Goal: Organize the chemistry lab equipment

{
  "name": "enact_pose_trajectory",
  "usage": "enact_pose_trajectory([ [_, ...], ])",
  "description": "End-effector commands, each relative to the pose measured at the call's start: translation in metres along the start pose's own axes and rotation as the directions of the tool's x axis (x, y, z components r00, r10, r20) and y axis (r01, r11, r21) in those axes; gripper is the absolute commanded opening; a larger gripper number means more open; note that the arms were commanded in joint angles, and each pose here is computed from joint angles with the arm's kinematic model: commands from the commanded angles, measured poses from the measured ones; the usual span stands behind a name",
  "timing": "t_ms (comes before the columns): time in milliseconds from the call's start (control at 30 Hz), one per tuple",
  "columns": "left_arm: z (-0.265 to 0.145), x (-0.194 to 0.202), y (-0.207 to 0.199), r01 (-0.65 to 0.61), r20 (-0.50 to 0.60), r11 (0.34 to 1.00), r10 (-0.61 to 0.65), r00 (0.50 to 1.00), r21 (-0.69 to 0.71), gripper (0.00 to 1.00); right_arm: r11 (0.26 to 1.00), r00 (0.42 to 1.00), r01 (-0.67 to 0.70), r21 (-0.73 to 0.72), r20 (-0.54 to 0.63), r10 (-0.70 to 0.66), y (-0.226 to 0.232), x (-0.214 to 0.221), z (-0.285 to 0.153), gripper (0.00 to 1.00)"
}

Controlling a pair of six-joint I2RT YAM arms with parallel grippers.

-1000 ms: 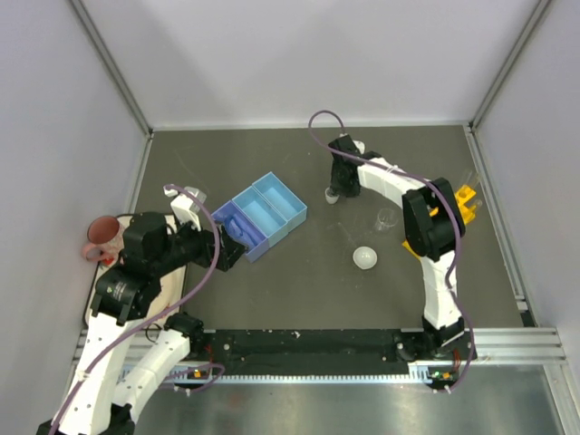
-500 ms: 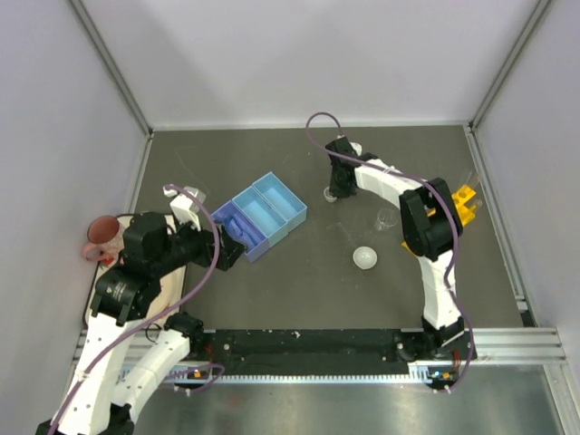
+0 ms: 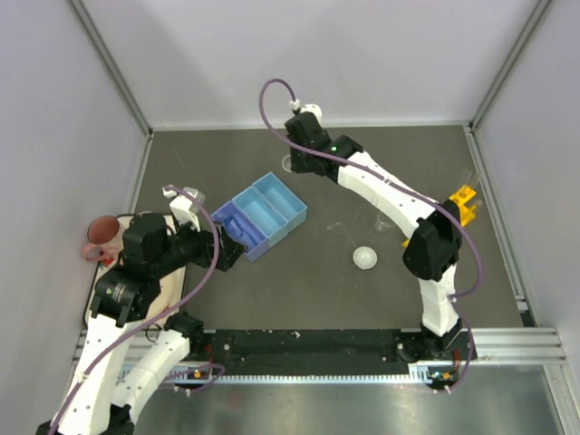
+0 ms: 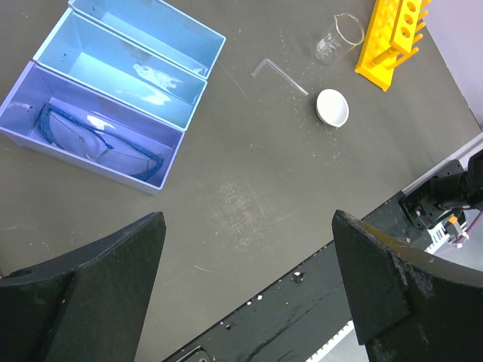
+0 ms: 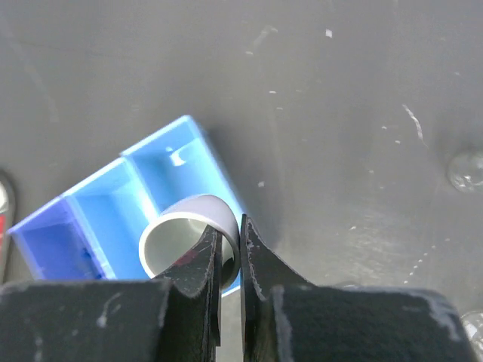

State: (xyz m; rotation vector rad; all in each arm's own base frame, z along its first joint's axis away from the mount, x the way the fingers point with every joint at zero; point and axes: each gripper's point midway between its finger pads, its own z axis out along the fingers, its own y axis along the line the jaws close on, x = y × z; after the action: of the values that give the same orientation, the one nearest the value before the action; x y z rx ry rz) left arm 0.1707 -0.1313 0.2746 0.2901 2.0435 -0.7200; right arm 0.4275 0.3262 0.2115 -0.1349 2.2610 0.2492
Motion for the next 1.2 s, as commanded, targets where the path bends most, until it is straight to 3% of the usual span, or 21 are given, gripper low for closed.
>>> enact_pose_trajectory([
  [0,-0.001,-0.011,-0.005,-0.024,0.046,0.999,0.023,0.999,0.023,0.97,0.992,0.999,0.035,-0.12,0.043,-0.03,0.05,-0.019,-0.04,0.0],
  [267,-0.004,-0.01,-0.007,-0.021,0.047,0.999,0.02,0.999,0.028,0.97,0.959,0.999,0.042,-0.281,0.006,-0.042,0.133,0.004,-0.034,0.0],
  [400,-0.005,-0.009,-0.007,-0.022,0.049,0.999,0.021,0.999,0.027,0.96,0.954,0.998,0.041,-0.296,-0.039,-0.055,0.152,0.03,-0.014,0.0],
  [733,-0.009,-0.007,-0.009,-0.027,0.057,0.999,0.025,0.998,0.033,0.96,0.948,0.994,0.016,-0.317,-0.094,-0.048,0.165,0.058,0.009,0.0],
  [1167,-0.013,-0.002,-0.009,-0.027,0.059,0.999,0.025,0.998,0.031,0.96,0.971,0.989,0.002,-0.239,-0.144,-0.038,0.156,0.091,0.048,0.0],
])
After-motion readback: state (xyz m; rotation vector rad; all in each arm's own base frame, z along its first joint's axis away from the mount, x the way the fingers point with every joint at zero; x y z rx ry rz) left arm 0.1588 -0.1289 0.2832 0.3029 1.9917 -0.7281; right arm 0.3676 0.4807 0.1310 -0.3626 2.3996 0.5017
